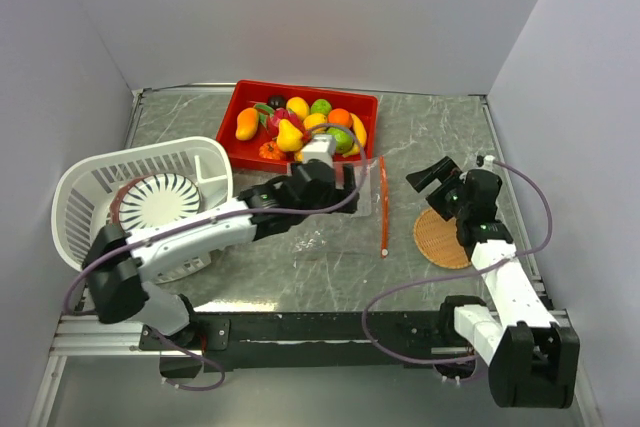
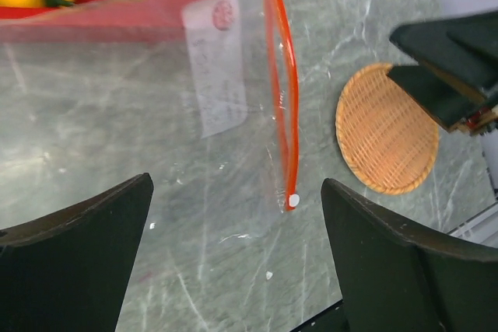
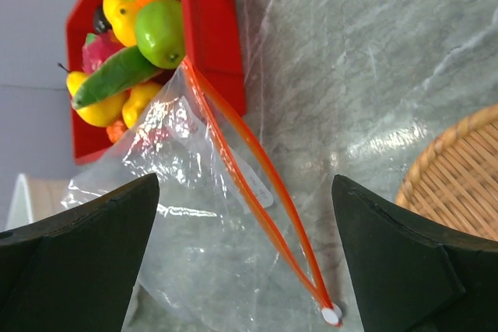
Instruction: Place the food in the zip-top bag and seal the zipper
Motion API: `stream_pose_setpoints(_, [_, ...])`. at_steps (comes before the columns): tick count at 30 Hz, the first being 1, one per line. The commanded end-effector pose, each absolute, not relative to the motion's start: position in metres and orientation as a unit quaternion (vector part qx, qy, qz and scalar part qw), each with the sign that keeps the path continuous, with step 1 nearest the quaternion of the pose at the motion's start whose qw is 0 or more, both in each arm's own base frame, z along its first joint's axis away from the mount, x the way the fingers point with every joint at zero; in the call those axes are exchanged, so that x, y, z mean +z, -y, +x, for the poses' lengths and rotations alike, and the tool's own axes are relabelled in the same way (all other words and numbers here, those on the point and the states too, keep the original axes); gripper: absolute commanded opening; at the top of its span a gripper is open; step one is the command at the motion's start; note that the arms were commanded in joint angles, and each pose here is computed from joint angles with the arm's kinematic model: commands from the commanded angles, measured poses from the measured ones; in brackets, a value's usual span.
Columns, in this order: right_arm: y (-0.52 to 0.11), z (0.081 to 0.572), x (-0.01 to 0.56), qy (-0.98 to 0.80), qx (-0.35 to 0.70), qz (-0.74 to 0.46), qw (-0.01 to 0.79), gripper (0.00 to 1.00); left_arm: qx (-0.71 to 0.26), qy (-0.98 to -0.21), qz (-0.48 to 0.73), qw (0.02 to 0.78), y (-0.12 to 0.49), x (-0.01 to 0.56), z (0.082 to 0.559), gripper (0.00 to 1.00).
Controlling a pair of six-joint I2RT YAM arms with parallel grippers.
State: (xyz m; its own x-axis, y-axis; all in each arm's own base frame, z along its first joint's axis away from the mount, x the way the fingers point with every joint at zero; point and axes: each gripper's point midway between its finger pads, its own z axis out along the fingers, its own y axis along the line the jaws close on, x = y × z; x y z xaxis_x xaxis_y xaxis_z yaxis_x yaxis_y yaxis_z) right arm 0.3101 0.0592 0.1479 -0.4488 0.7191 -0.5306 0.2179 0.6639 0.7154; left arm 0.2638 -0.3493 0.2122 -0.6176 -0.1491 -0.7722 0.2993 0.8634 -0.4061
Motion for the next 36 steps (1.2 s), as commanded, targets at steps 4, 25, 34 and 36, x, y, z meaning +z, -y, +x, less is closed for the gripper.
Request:
stream_pose_setpoints(4, [-0.078,0.328,0.139,-0.772,0.373,0.295,0.422,0.97,-0.251,-0.862,0.045,0.438,0.374,0.22,0.274,0.94])
stream_pose_setpoints(25, [-0.131,0.371,0.142,-0.769,0.381,0.262,0.441,0.9,-0.24,-0.865,0.051,0.438,0.364,0.213,0.271,0.87])
stream_pose_setpoints(34, [-0.138,0.364,0.144,-0.809,0.334,0.217,0.431,0.73,-0.279,-0.857,0.06,0.429,0.35,0.204,0.248,0.78])
stream_pose_setpoints(36, [-0.127,0.369,0.138,-0.818,0.308,0.231,0.427,0.77,-0.283,-0.857,0.06,0.427,0.348,0.203,0.246,0.78])
